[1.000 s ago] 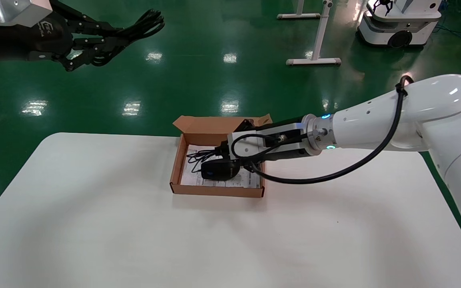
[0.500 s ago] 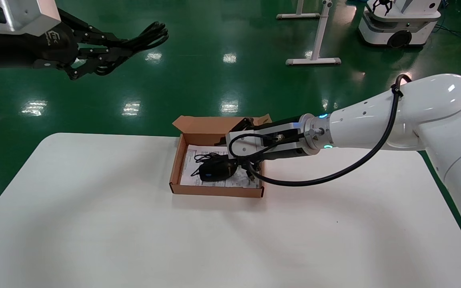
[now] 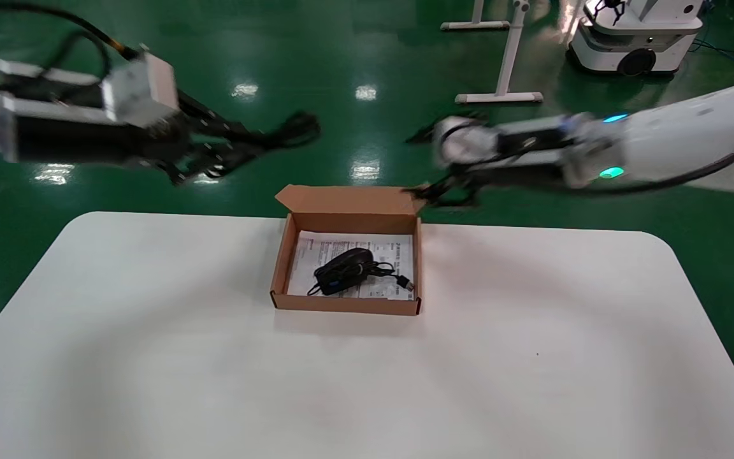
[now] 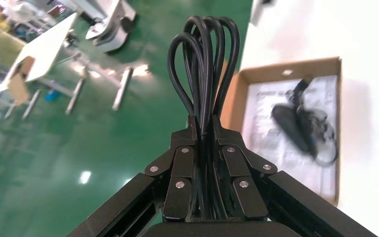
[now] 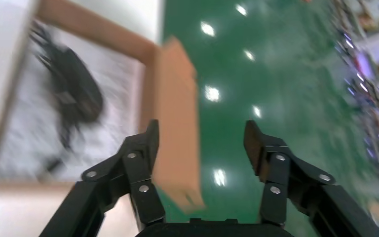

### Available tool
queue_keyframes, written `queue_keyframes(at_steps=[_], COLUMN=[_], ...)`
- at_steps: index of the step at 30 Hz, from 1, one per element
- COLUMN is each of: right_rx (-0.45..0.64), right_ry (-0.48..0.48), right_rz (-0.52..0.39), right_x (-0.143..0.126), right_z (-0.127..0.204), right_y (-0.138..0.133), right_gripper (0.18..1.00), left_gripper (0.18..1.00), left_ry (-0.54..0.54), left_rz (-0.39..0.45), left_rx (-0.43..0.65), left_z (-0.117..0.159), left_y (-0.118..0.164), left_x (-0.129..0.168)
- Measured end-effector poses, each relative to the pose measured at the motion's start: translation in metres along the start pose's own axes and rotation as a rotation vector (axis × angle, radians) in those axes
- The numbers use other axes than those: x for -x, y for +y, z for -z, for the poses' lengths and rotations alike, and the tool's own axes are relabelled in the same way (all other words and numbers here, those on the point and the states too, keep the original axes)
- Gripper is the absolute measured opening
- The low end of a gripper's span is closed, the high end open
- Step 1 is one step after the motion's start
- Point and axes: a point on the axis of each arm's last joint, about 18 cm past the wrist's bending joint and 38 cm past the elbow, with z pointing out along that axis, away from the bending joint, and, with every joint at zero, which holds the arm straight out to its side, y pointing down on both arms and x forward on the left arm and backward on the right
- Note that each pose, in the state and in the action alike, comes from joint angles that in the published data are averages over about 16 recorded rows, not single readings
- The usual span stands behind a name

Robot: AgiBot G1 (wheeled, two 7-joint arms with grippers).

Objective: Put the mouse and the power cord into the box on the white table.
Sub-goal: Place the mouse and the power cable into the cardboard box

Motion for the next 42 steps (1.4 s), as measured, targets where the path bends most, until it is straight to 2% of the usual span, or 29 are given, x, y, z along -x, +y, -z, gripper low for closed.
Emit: queue_keyframes(at_steps=[5, 10, 16, 22, 28, 37, 42], right_rx=[0.059, 0.109, 0.144, 0.149, 0.13, 0.067, 0.019], right_ry=[0.063, 0.096, 0.103, 0.089, 0.079, 0.089, 0.103], right_rz=[-0.039, -0.064, -0.084, -0.097, -0.109, -0.133, -0.163], right_x=[-0.016, -0.02, -0.016, -0.009, -0.004, 0.0, 0.004], right_z=[0.047, 0.085, 0.114, 0.125, 0.123, 0.115, 0.113], right_y=[0.028, 0.05, 0.066, 0.073, 0.072, 0.064, 0.061], right_gripper=[0.672, 0.788, 0.889, 0.96, 0.992, 1.0, 1.001], left_gripper=[0.23, 0.23, 0.23, 0.23, 0.232, 0.256, 0.305], left_ry=[0.072, 0.126, 0.152, 0.127, 0.095, 0.07, 0.056], left_rz=[-0.017, -0.04, -0.073, -0.095, -0.114, -0.114, -0.083], left_rx=[-0.027, -0.036, -0.001, 0.06, 0.104, 0.121, 0.098], left_z=[-0.052, -0.1, -0.136, -0.15, -0.153, -0.155, -0.153], left_y=[-0.004, -0.005, 0.002, 0.013, 0.021, 0.024, 0.026], left_x=[-0.025, -0.051, -0.073, -0.076, -0.071, -0.068, -0.07])
